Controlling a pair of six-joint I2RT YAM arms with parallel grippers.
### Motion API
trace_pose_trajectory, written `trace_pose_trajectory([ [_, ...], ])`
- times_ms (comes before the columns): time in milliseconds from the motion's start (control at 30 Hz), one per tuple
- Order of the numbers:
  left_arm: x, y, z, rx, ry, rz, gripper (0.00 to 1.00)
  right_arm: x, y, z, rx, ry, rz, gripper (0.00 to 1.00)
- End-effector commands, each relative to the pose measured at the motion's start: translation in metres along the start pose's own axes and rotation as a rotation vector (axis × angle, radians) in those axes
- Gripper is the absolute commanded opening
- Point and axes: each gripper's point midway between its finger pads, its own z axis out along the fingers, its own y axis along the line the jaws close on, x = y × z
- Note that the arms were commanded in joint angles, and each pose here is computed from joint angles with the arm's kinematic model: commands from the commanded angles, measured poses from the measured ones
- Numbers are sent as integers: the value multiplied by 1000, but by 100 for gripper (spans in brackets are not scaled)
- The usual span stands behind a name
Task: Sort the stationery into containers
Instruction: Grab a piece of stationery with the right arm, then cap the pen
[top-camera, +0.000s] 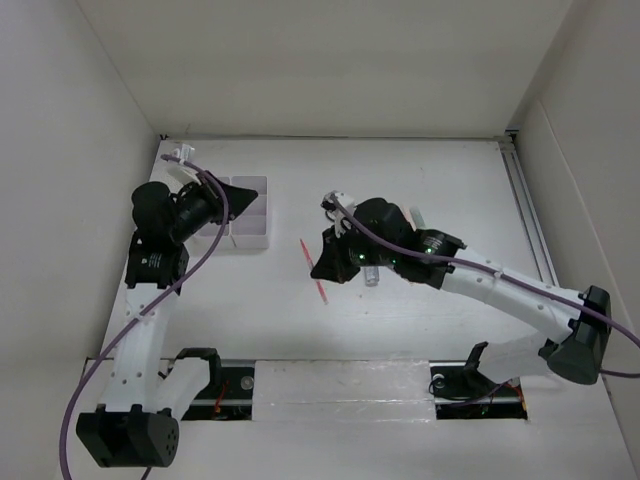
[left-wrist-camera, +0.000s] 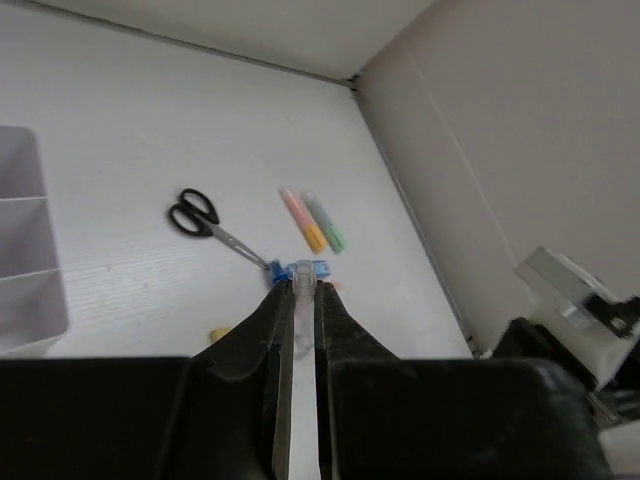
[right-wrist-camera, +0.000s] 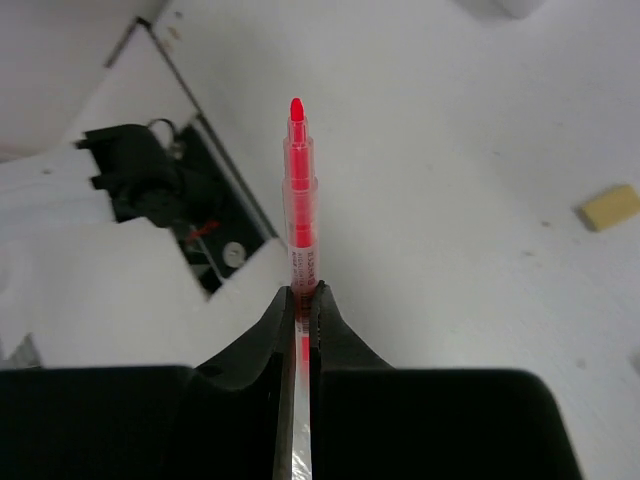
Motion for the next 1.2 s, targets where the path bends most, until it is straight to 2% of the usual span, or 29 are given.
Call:
trace_pose_trajectory([
  [0, 6, -45, -8, 276, 37, 76, 0, -6, 47, -3, -285, -70, 110, 0],
  [67, 15, -51, -8, 349, 85, 64, 0, -19, 64, -18, -377, -147, 124, 0],
  [133, 28, -51, -9, 400, 132, 36, 0, -16, 69, -20, -415, -155, 120, 0],
  [433, 50, -60, -18, 547, 226, -30, 0, -39, 80, -24, -508, -281, 65, 0],
  [600, 52, -60, -18, 559, 234, -53, 0, -35, 77, 1, -522, -242, 97, 0],
  [767, 50, -65, -23, 575, 220, -40, 0, -35, 83, 2, -573, -246, 101, 0],
  [1167, 49, -73, -30, 604, 212, -28, 0, -34, 60, 16, -505, -257, 114, 0],
])
